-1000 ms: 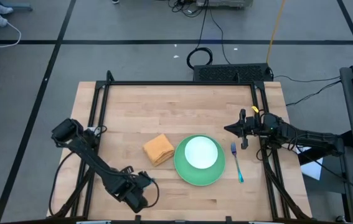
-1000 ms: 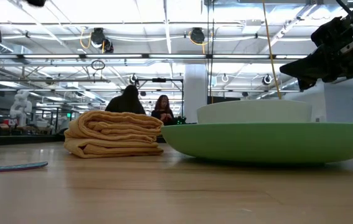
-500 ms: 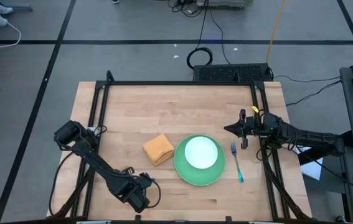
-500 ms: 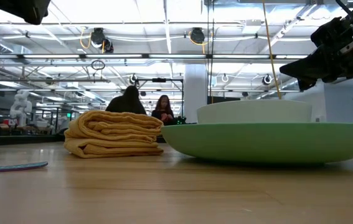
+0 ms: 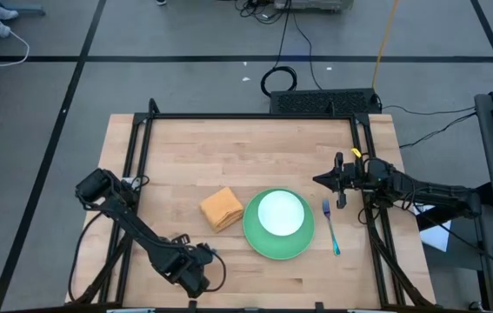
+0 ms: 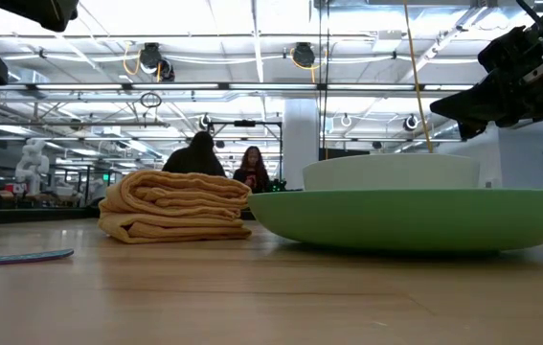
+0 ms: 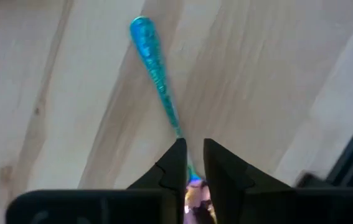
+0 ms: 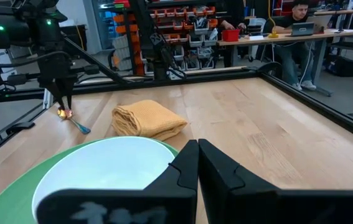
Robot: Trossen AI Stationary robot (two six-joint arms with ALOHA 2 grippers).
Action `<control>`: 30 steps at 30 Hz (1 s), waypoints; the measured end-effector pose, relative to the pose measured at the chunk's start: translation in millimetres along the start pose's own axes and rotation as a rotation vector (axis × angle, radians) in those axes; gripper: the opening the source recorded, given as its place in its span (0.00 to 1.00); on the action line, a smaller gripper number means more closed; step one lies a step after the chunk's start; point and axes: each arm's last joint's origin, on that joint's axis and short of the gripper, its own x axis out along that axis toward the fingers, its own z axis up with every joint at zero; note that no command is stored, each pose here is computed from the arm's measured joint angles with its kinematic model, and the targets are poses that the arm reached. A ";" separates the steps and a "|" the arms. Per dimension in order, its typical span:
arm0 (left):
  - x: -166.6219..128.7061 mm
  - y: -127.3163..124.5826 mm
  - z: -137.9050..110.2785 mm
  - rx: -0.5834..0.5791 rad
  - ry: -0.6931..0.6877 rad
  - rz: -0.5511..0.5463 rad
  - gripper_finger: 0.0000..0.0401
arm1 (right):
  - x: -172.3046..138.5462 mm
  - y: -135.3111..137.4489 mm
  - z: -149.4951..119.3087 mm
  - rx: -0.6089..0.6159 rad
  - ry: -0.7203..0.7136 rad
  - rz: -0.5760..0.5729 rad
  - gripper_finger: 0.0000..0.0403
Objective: Set table place
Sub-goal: Put the purple spoon into the white bowl
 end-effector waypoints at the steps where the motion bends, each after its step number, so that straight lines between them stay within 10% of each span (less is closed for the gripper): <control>1: 0.0 -0.8 0.4 0.004 -0.004 -0.008 0.16 | 0.0 0.0 0.1 0.000 0.000 0.000 0.00; 30: -0.3 -1.2 2.0 0.043 -0.017 -0.016 0.40 | 0.0 0.0 0.0 0.001 0.000 0.000 0.00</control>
